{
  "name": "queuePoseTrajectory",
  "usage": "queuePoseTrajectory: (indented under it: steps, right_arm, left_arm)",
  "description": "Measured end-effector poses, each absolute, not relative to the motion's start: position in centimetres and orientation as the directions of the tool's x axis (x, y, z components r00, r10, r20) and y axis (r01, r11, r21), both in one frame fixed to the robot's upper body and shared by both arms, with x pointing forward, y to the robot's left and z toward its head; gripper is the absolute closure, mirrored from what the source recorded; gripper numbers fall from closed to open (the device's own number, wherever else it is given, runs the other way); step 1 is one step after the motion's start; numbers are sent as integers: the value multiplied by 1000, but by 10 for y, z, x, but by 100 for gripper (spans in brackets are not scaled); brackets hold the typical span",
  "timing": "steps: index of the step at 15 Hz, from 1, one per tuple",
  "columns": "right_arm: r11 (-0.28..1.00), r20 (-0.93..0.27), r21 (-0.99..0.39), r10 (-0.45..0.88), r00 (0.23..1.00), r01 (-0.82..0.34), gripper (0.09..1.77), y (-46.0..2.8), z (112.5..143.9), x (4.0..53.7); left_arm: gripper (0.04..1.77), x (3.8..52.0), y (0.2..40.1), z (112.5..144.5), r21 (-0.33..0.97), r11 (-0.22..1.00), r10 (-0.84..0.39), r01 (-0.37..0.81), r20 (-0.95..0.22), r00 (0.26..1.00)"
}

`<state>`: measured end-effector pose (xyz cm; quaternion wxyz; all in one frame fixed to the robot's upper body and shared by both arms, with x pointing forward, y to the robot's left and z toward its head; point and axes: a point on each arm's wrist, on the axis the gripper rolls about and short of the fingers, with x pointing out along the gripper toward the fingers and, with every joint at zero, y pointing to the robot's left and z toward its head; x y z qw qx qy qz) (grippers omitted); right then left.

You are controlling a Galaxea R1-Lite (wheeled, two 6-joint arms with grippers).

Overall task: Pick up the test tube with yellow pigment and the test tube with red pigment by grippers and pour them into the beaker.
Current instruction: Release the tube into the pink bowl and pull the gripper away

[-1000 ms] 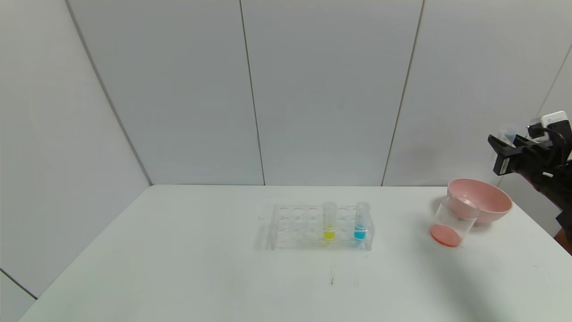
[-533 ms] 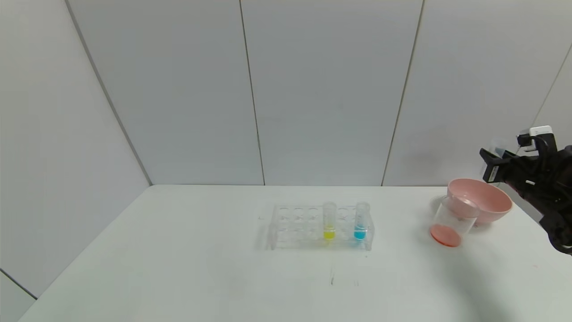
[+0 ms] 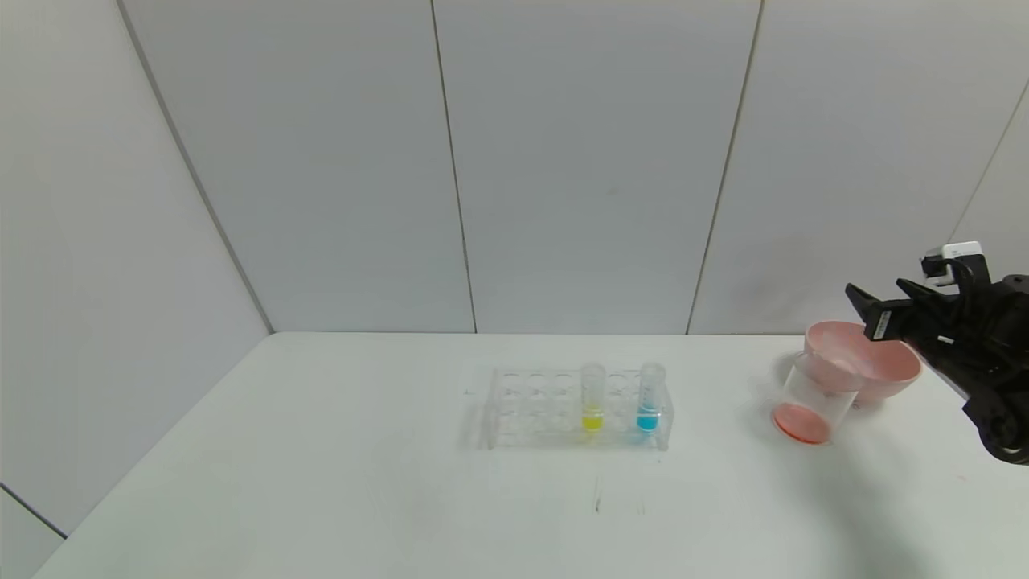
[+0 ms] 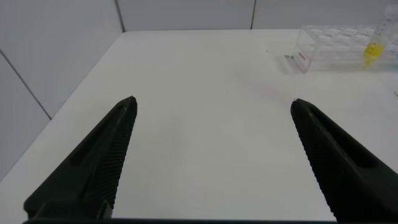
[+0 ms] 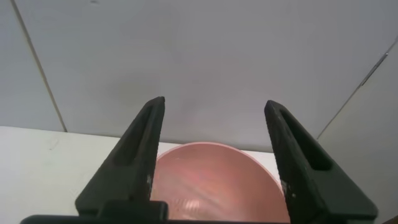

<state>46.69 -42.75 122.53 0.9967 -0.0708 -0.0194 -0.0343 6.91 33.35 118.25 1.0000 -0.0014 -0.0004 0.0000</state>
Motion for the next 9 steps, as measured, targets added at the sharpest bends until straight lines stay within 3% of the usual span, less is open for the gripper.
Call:
queuePoseTrajectory:
  steps: [4,9]
  right_arm:
    - [988,73,-139,-57,996,66,46,-424,1248,456]
    - [1000,61,-13,15,998,-14,32,-389,1321,410]
  left_arm:
    - [5,69,334,1182,-3,1000,0,0,1,1000]
    - [5,69,334,1182,-3,1000,0,0,1,1000]
